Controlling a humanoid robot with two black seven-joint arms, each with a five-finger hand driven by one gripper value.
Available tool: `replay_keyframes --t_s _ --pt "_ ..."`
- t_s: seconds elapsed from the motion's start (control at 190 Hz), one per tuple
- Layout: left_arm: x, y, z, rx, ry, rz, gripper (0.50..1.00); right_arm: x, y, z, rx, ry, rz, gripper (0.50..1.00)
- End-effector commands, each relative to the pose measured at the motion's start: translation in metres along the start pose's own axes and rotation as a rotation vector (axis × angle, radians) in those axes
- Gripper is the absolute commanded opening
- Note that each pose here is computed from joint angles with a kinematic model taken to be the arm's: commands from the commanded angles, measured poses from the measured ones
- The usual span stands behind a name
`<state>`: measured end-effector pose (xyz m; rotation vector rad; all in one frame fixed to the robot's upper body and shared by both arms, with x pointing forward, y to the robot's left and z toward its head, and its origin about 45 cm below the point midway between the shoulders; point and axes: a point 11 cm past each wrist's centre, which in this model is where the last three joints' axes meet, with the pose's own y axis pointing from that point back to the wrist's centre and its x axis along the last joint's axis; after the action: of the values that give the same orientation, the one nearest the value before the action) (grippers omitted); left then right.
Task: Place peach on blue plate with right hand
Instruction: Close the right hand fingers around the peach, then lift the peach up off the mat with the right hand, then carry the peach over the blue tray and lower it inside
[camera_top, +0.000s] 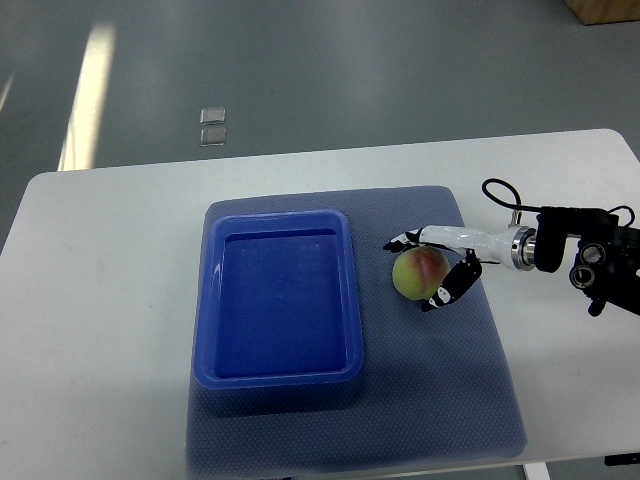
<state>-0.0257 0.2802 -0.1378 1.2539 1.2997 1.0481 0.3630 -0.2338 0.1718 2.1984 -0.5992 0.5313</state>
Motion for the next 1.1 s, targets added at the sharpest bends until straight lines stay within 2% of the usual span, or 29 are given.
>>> replay_keyframes --t_s 0.0,0.005,0.011,0.026,0.079,0.084,0.189,0.258,0.3,0.305,0.315,0.4,0.447,0.452,0.473,0.552,0.605,0.61,0.652,0.857,0.952,0.999,1.004,1.094 --pt "0.0 0.0 0.001 0.0 -0.001 0.0 1.0 0.0 -0.001 0.004 -0.01 -0.002 0.009 0.648" --pt "0.0 0.0 0.0 0.001 0.001 0.0 1.0 0.0 -0.001 0.004 -0.01 -0.002 0.009 0.623" --pt "0.0 0.0 0.0 0.001 0.001 0.0 1.0 0.0 -0.001 0.004 -0.01 -0.002 0.009 0.623" --pt "0.0 0.0 0.0 0.001 -0.001 0.0 1.0 -0.001 -0.001 0.004 -0.012 0.003 0.009 0.58" --pt "0.0 0.0 0.0 0.001 -0.001 0.0 1.0 -0.001 -0.001 0.004 -0.012 0.003 0.009 0.58" --pt "0.0 0.0 0.0 0.0 -0.001 0.0 1.0 0.001 0.0 0.005 -0.018 0.024 0.017 0.5" --pt "0.0 0.0 0.0 0.0 -0.001 0.0 1.0 0.005 0.001 0.004 -0.014 0.037 0.031 0.5" --pt "0.0 0.0 0.0 0.0 -0.001 0.0 1.0 0.041 0.02 -0.006 -0.006 0.07 0.082 0.5" --pt "0.0 0.0 0.0 0.0 -0.001 0.0 1.0 0.041 0.02 -0.006 -0.006 0.07 0.082 0.5" --pt "0.0 0.0 0.0 0.0 -0.001 0.0 1.0 0.067 0.038 -0.022 0.014 0.105 0.098 0.5" --pt "0.0 0.0 0.0 -0.001 0.001 0.0 1.0 0.073 0.042 -0.025 0.02 0.108 0.1 0.5" --pt "0.0 0.0 0.0 -0.001 0.001 0.0 1.0 0.115 0.079 -0.057 0.08 0.082 0.11 0.5" --pt "0.0 0.0 0.0 -0.001 0.001 0.0 1.0 0.115 0.079 -0.057 0.08 0.082 0.11 0.5" --pt "0.0 0.0 0.0 0.001 0.001 0.0 1.0 0.142 0.103 -0.081 0.125 0.073 0.124 0.5" --pt "-0.001 0.0 0.0 -0.001 0.0 -0.002 1.0 0.152 0.114 -0.091 0.144 0.07 0.13 0.5" --pt "-0.002 0.0 0.0 -0.001 0.0 -0.005 1.0 0.175 0.141 -0.116 0.185 0.076 0.143 0.5" --pt "-0.002 0.0 0.0 -0.001 0.0 -0.005 1.0 0.176 0.141 -0.116 0.185 0.076 0.143 0.5" --pt "-0.002 0.0 0.001 -0.002 -0.001 -0.006 1.0 0.185 0.153 -0.128 0.2 0.098 0.152 0.5" --pt "-0.002 0.0 0.0 -0.001 0.0 -0.006 1.0 0.189 0.157 -0.137 0.21 0.117 0.156 0.5" --pt "-0.003 0.0 0.0 -0.001 -0.001 -0.009 1.0 0.192 0.155 -0.151 0.232 0.14 0.159 0.5" --pt "-0.003 0.0 0.0 0.0 -0.002 -0.009 1.0 0.177 0.124 -0.164 0.261 0.144 0.103 0.5" --pt "-0.003 0.0 0.0 -0.001 -0.002 -0.009 1.0 0.177 0.124 -0.164 0.262 0.144 0.103 0.5" --pt "-0.003 0.0 0.001 -0.002 -0.003 -0.009 1.0 0.165 0.102 -0.167 0.264 0.146 0.067 0.5" --pt "-0.003 0.0 0.0 -0.001 -0.002 -0.009 1.0 0.145 0.062 -0.174 0.266 0.147 0.006 0.5"
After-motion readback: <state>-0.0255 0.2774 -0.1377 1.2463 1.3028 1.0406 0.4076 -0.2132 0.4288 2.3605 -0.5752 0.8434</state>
